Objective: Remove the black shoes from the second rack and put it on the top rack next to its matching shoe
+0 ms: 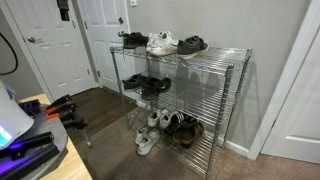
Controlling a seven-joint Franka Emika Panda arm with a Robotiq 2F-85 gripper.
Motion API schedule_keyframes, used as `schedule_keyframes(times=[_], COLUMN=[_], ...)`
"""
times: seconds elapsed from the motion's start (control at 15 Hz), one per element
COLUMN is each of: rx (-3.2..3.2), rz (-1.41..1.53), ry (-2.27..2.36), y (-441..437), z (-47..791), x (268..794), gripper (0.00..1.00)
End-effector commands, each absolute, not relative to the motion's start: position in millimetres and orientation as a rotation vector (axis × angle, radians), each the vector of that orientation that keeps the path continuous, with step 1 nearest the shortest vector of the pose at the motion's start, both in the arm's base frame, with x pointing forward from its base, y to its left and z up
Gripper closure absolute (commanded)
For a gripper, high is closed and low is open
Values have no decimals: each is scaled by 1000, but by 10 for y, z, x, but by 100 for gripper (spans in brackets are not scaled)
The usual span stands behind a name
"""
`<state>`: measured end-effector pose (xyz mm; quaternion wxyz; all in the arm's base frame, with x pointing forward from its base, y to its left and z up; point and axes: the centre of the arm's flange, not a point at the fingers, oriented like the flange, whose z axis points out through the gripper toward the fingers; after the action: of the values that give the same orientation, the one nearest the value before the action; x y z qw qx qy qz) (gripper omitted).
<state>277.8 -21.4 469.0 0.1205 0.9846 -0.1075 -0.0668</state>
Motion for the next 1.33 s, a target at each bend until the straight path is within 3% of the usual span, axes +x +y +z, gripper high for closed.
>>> schedule_keyframes(times=[0.0,0.47,1.27], rx=[2876,2876,3052], rz=[-195,-195,119], ry=[-314,-314,-337], y=[-214,-214,143], z=[4690,4690,3679], x=[2778,2779,4321], gripper=[0,0,0])
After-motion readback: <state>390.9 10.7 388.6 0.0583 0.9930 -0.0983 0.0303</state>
